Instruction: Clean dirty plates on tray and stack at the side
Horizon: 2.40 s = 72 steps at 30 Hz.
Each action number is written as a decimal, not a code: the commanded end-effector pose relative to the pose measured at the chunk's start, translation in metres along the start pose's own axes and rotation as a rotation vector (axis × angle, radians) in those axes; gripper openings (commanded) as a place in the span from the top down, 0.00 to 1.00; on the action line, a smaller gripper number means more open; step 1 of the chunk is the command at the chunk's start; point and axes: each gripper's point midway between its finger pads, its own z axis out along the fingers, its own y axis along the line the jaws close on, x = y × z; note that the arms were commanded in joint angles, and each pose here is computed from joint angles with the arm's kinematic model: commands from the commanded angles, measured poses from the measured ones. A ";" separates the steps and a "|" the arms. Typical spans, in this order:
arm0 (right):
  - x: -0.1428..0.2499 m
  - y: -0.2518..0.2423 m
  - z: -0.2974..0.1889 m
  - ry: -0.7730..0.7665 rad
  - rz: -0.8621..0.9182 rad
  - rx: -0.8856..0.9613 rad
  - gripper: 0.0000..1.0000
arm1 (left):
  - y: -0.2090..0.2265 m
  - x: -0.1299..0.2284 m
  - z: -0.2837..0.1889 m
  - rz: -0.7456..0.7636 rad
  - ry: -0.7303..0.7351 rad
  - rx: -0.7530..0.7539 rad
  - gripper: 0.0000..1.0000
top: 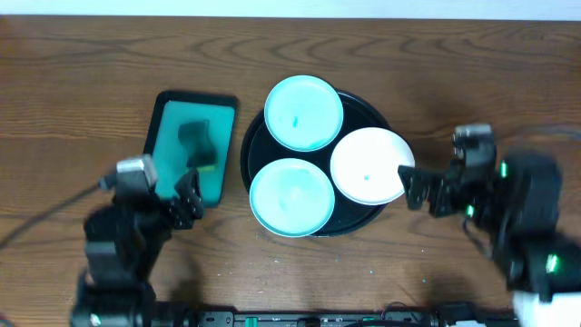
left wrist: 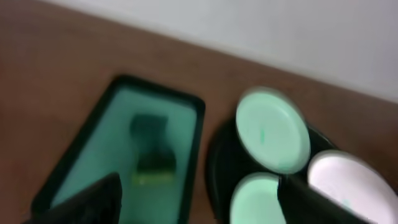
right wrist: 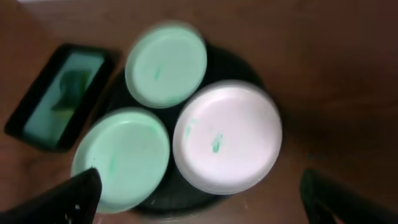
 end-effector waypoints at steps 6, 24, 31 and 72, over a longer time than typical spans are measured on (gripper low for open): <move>-0.036 0.022 0.035 0.174 0.057 -0.154 0.01 | -0.026 -0.015 0.018 -0.054 0.393 0.022 0.20; 0.164 0.057 0.165 0.793 0.198 0.131 0.47 | -0.006 0.005 0.023 -0.094 0.512 -0.099 0.20; 0.188 0.054 0.206 0.845 0.280 0.153 0.60 | 0.006 0.011 0.019 -0.084 0.534 -0.169 0.20; 0.116 0.042 0.214 0.529 -0.152 0.210 0.99 | 0.101 0.138 0.221 -0.150 0.816 -0.368 0.63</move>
